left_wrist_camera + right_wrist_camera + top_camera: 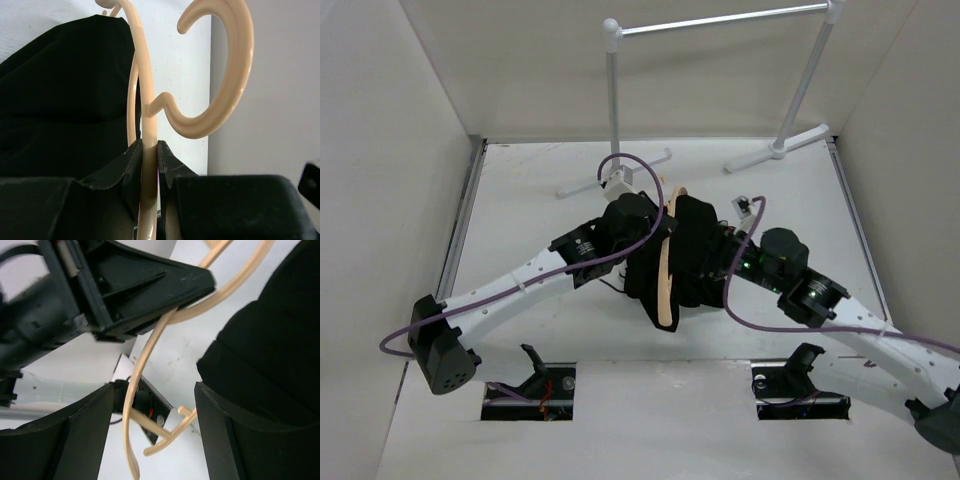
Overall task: Place the trousers on the hanger
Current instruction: Place the hanger at the clothesline.
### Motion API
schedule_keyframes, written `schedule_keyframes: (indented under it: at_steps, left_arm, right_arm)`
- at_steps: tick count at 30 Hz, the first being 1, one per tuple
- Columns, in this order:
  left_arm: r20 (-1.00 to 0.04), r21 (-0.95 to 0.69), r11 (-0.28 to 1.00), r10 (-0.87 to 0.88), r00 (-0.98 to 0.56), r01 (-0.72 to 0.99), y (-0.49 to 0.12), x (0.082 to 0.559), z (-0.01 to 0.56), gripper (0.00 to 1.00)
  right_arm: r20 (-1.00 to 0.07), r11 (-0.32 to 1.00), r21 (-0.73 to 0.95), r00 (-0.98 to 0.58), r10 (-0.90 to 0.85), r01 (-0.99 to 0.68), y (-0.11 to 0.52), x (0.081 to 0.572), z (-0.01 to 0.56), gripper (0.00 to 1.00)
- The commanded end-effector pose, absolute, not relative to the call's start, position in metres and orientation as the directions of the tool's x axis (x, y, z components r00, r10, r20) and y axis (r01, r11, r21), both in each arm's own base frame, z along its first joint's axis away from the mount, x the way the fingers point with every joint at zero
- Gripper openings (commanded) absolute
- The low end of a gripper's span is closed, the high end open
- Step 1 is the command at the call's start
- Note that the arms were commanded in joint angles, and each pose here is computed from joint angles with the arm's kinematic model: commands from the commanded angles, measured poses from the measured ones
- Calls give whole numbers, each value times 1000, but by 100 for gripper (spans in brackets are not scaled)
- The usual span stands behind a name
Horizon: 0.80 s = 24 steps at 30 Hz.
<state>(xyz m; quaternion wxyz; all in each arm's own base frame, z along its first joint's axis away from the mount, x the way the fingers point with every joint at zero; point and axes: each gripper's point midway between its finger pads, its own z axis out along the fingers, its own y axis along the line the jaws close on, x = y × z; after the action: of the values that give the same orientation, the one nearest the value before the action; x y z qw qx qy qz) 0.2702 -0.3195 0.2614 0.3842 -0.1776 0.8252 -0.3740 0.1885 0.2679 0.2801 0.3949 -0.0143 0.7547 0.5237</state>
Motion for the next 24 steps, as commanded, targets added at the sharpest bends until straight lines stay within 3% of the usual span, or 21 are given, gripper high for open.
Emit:
schedule_keyframes:
  at_steps: [1, 4, 7, 13, 15, 17, 20, 24]
  left_arm:
    - [-561, -776, 622, -609, -561, 100, -323, 268, 324, 4]
    - [-598, -755, 643, -591, -541, 132, -325, 264, 334, 4]
    - [-615, -747, 648, -589, -525, 148, -324, 262, 342, 4]
    - [-633, -740, 654, -597, -492, 159, -316, 263, 353, 4]
    - [-630, -746, 646, -604, -489, 162, -314, 262, 357, 6]
    - [-623, -757, 632, -621, -475, 166, -310, 263, 365, 12]
    - [-612, -774, 609, -649, -452, 174, -296, 269, 381, 32]
    - [-609, -786, 579, -659, -442, 219, -280, 269, 403, 50]
  right_arm:
    - [-646, 398, 756, -690, 326, -520, 296, 180, 308, 71]
    - [-651, 373, 751, -704, 284, -545, 319, 176, 310, 71]
    - [-642, 361, 757, -725, 250, -545, 333, 171, 305, 63]
    - [-639, 308, 767, -714, 288, -563, 343, 167, 319, 13]
    - [-649, 297, 760, -693, 313, -578, 342, 167, 328, 8]
    - [-667, 304, 745, -657, 351, -594, 336, 170, 338, 5]
    - [-697, 296, 714, -606, 384, -634, 328, 170, 357, 4]
    - [-737, 319, 668, -537, 411, -672, 317, 187, 379, 4]
